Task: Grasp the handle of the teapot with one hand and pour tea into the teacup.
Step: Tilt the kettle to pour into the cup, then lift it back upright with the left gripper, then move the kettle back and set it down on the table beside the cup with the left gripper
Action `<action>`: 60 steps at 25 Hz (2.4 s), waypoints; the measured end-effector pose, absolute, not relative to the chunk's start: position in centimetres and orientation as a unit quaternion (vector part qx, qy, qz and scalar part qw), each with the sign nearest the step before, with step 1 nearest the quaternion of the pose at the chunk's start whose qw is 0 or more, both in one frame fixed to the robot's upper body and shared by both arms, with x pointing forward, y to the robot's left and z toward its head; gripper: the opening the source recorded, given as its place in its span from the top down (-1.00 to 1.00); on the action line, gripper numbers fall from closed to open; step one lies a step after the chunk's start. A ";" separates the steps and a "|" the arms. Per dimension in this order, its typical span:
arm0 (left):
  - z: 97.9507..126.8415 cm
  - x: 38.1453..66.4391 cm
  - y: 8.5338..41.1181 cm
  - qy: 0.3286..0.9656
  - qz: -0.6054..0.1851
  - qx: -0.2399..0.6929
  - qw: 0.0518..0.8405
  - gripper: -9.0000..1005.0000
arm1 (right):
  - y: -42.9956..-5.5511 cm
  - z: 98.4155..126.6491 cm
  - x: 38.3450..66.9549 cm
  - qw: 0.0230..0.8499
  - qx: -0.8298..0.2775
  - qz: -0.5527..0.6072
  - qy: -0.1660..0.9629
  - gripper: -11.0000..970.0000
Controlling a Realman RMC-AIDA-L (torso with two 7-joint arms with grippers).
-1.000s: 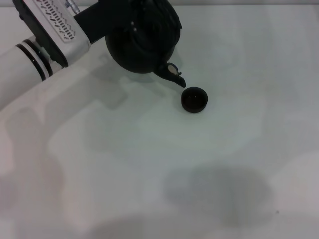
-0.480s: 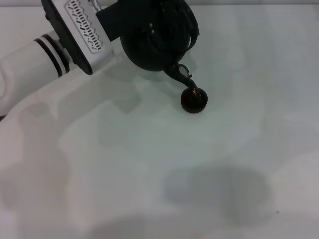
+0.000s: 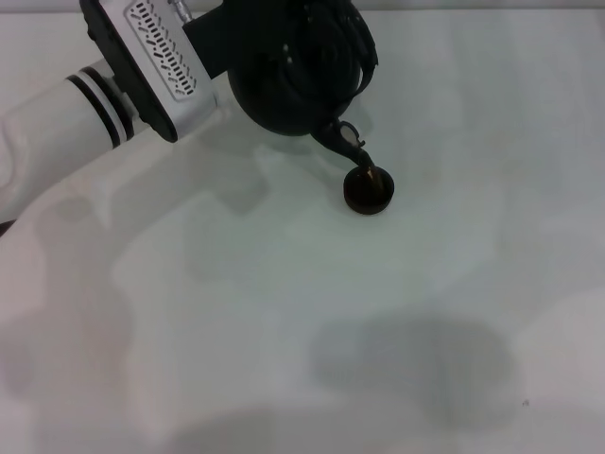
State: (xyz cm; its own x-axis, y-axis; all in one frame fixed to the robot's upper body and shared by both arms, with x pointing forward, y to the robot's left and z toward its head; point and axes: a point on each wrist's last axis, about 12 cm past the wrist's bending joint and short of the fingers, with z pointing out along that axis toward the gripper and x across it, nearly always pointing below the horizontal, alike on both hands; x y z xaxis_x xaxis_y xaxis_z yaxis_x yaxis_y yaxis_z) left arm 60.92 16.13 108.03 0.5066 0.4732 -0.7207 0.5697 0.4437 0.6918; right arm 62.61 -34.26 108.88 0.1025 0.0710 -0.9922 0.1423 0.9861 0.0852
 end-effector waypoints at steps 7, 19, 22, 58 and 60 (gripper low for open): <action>107.1 60.1 16.5 0.526 -0.042 0.491 0.694 0.79 | -34.4 108.9 62.6 0.738 0.079 -0.025 0.669 -0.72; 105.4 58.2 16.8 0.577 -0.040 0.410 0.705 0.79 | -34.3 108.9 62.7 0.737 0.073 -0.027 0.672 -0.72; 105.3 57.9 16.6 0.591 -0.053 0.382 0.709 0.79 | -34.3 109.0 62.8 0.737 0.071 -0.027 0.672 -0.72; 101.7 49.8 21.0 0.691 -0.081 -0.045 0.717 0.79 | -36.1 110.6 63.8 0.740 0.059 -0.062 0.667 -0.71; 101.4 49.9 21.2 0.699 -0.079 -0.038 0.710 0.79 | -36.1 110.6 63.8 0.740 0.060 -0.061 0.667 -0.71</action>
State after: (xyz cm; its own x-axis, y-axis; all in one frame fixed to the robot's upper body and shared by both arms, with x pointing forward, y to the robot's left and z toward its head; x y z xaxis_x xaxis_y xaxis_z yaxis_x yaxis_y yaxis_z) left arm 49.87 21.22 101.42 0.0105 -0.1645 -0.9863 0.0585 0.9848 -0.1636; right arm 63.78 -36.06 110.62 0.1028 -0.0112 -0.9946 0.1706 0.9853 0.0066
